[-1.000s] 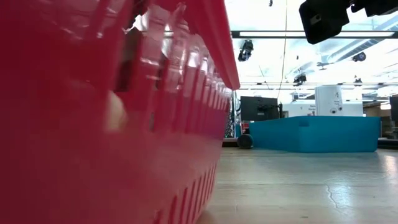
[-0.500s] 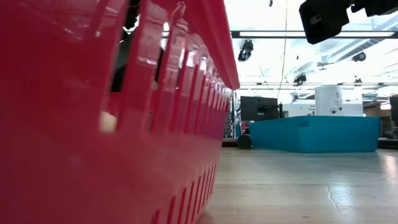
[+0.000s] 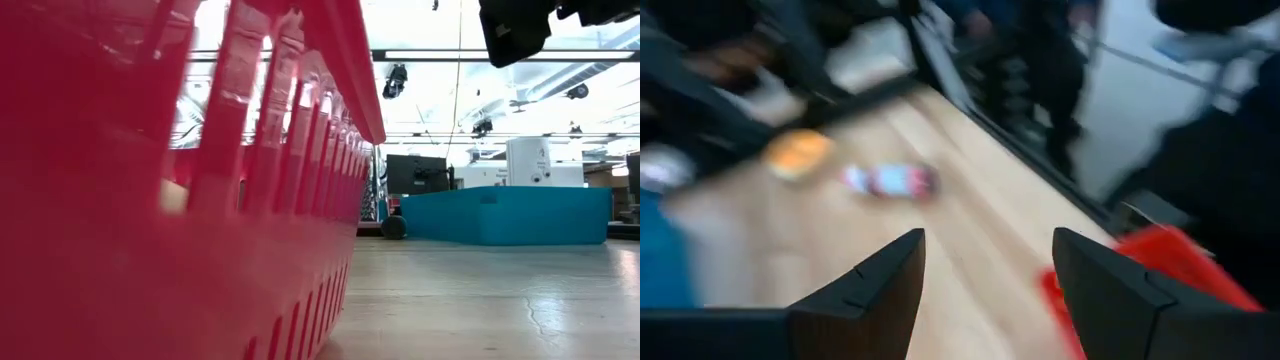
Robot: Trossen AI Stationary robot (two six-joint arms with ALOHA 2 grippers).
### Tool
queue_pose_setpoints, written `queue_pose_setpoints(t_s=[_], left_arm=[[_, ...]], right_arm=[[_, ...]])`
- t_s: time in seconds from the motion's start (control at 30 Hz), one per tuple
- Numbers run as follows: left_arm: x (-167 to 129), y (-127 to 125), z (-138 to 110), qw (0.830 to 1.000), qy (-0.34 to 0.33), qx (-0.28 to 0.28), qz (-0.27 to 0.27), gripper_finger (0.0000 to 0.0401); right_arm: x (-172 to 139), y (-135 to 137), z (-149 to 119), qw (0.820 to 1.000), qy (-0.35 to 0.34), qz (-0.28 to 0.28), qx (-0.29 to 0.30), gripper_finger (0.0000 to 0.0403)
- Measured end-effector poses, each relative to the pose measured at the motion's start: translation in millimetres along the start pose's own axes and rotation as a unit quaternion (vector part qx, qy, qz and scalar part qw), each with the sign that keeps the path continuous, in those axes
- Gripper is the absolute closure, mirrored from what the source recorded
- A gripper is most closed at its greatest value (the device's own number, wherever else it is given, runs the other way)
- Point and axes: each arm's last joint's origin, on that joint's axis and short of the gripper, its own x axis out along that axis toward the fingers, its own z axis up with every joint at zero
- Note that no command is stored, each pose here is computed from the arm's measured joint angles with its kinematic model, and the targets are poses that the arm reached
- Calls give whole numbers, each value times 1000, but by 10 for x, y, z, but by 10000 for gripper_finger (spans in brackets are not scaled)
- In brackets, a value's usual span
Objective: Pick & Place Food Item
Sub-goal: Put the bottom pink food coloring bottle into the blue bin
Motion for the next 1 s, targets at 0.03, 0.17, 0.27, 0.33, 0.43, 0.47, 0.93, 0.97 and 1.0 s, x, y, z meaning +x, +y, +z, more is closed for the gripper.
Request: queue_pose_setpoints(t_s=[0.03, 0.17, 0.27, 0.33, 0.43, 0.47, 0.93, 0.97, 1.0], left_arm=[[-59, 6, -1, 1000, -25, 6, 18, 179], [-303, -10, -135, 993, -107, 14, 54, 179], [-485, -31, -341, 989, -122, 11, 88, 179], [-606, -44, -485, 987, -121, 5, 110, 179], [-761, -71, -648, 983, -134, -7, 125, 179], [-801, -78, -686, 982, -140, -11, 127, 179], [-1040, -94, -891, 973, -149, -29, 173, 179], [-1039, -94, -895, 973, -147, -29, 173, 179], [-1037, -94, -903, 974, -142, -29, 176, 179]], right_arm=[[0, 0, 8, 1000, -4, -1, -2, 179], [-2, -16, 34, 999, -20, -31, -17, 179], [-4, -30, 47, 998, -28, -57, -24, 179], [-6, -41, 49, 996, -29, -75, -29, 179], [-10, -57, 62, 993, -37, -105, -31, 179], [-12, -64, 66, 992, -39, -116, -32, 179], [396, -157, -313, 977, -27, -208, -41, 179], [425, -167, -348, 977, -24, -209, -42, 179], [461, -178, -373, 976, -21, -210, -43, 179]])
